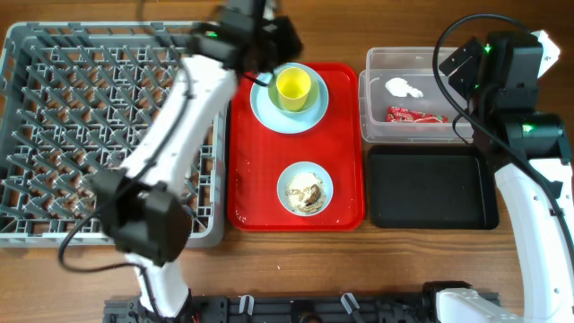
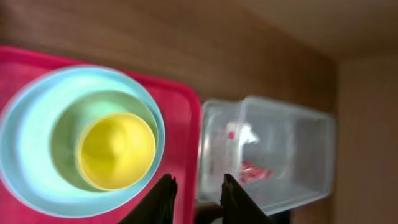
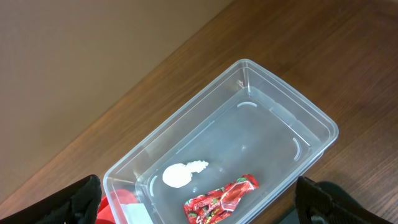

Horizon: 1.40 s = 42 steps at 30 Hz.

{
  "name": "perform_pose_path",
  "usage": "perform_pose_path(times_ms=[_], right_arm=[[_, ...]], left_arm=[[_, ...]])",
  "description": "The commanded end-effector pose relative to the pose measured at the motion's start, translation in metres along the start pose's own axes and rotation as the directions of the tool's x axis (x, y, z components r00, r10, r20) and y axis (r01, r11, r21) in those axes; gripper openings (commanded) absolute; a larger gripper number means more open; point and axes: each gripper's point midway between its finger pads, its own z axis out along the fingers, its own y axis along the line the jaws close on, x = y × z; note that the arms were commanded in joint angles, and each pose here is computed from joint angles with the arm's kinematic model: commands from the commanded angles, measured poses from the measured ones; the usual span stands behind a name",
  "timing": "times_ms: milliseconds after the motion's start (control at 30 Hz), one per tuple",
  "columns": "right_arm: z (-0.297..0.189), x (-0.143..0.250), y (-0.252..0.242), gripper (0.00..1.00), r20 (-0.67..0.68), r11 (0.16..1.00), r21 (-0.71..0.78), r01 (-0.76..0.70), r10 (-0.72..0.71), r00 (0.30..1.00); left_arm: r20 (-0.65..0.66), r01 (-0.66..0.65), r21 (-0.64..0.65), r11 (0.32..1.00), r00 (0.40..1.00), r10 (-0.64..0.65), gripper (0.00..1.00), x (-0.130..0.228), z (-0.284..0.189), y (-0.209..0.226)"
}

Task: Sort waste into correct bins and load items into the dishwasher rack
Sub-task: 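Move the left gripper to the yellow cup and grasp its rim, then carry the yellow cup into the grey rack and set it down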

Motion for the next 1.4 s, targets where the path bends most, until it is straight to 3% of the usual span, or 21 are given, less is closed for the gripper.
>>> perform_pose_path(times_ms=[0, 33, 100, 300, 633, 800, 1033, 1267, 1367], right_arm=[[0.003, 0.002, -0.003, 1.00, -0.002, 1.000, 0.017, 0.018, -0.017, 1.000], [0.003, 0.002, -0.003, 1.00, -0.002, 1.000, 0.017, 0.017, -0.017, 1.000], [0.003, 0.002, -0.003, 1.00, -0.002, 1.000, 0.017, 0.017, -0.017, 1.000], [0.003, 0.002, -0.003, 1.00, -0.002, 1.000, 0.017, 0.017, -0.017, 1.000], [0.003, 0.002, -0.003, 1.00, -0.002, 1.000, 0.017, 0.017, -0.017, 1.000], [0.003, 0.002, -0.003, 1.00, -0.002, 1.000, 0.017, 0.017, -0.017, 1.000], [0.003, 0.002, -0.003, 1.00, -0.002, 1.000, 0.017, 0.018, -0.017, 1.000], [0.003, 0.002, -0.003, 1.00, -0.002, 1.000, 0.017, 0.017, -0.017, 1.000], [0.003, 0.002, -0.003, 1.00, -0.002, 1.000, 0.017, 0.017, -0.017, 1.000]], left_arm=[[-0.026, -0.160, -0.213, 0.964, 0.987, 0.158, 0.26, 0.035, 0.053, 0.019], [-0.005, -0.182, -0.296, 0.938, 0.982, 0.189, 0.26, 0.039, 0.062, 0.027], [-0.008, -0.206, -0.340, 0.917, 0.976, 0.217, 0.24, 0.047, 0.075, 0.031], [-0.038, -0.214, -0.374, 0.902, 0.976, 0.216, 0.20, 0.057, 0.105, 0.049], [-0.038, -0.222, -0.422, 0.879, 0.973, 0.227, 0.17, 0.060, 0.115, 0.062], [-0.052, -0.224, -0.431, 0.874, 0.973, 0.224, 0.06, 0.063, 0.115, 0.065], [-0.073, -0.229, -0.444, 0.866, 0.973, 0.219, 0.15, 0.067, 0.113, 0.069], [-0.074, -0.231, -0.475, 0.849, 0.972, 0.222, 0.04, 0.066, 0.108, 0.075], [0.003, -0.210, -0.435, 0.876, 0.972, 0.235, 0.04, 0.044, 0.083, 0.049]])
